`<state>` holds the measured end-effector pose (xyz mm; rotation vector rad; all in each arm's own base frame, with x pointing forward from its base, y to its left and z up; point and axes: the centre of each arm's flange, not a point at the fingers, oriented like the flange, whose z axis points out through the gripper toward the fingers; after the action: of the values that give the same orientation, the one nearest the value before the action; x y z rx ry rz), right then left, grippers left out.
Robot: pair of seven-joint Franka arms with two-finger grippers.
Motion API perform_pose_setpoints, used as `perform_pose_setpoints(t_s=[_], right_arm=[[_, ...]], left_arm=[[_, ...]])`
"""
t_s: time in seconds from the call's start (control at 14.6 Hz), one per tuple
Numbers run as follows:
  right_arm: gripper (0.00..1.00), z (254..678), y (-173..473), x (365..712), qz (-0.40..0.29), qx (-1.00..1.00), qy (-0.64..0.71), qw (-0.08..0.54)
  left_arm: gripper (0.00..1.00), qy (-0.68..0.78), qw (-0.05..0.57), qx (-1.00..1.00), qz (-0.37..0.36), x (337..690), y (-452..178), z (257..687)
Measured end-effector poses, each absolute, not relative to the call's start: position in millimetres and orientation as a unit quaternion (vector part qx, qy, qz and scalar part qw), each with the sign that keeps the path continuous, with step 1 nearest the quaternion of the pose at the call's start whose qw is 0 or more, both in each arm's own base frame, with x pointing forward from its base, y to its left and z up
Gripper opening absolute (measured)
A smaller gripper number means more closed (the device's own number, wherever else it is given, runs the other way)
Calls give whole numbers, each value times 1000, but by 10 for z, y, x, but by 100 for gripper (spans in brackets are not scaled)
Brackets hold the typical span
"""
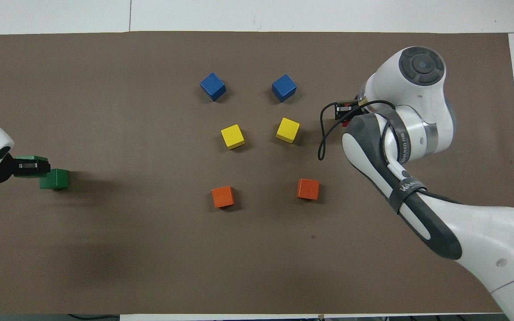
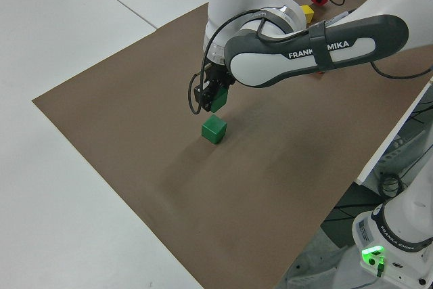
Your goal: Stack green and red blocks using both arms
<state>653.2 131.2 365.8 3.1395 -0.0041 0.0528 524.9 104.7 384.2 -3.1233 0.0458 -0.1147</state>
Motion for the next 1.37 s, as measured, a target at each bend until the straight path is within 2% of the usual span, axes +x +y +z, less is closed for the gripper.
perform_pose_setpoints(t_s=[0.21, 0.41, 0.62, 0.96, 1.37], right_arm=[[55, 4081, 698, 6411, 13, 999, 32, 10], [55, 4302, 239, 6165, -4, 998, 65, 17], [55, 4177, -116, 6053, -3, 996, 92, 18], [55, 3772, -187, 5938, 30, 994, 99, 19], [55, 3734, -433, 5902, 28, 997, 72, 13]], left_arm=[[55, 6, 8, -999, -35, 5199, 1128, 3768], [55, -6, 5, -999, -35, 5202, 1132, 3654], [55, -14, -4, -999, -31, 5215, 1121, 3541], [55, -21, -11, -999, -27, 5220, 1105, 3477], [55, -24, -12, -999, -23, 5210, 1093, 3436]])
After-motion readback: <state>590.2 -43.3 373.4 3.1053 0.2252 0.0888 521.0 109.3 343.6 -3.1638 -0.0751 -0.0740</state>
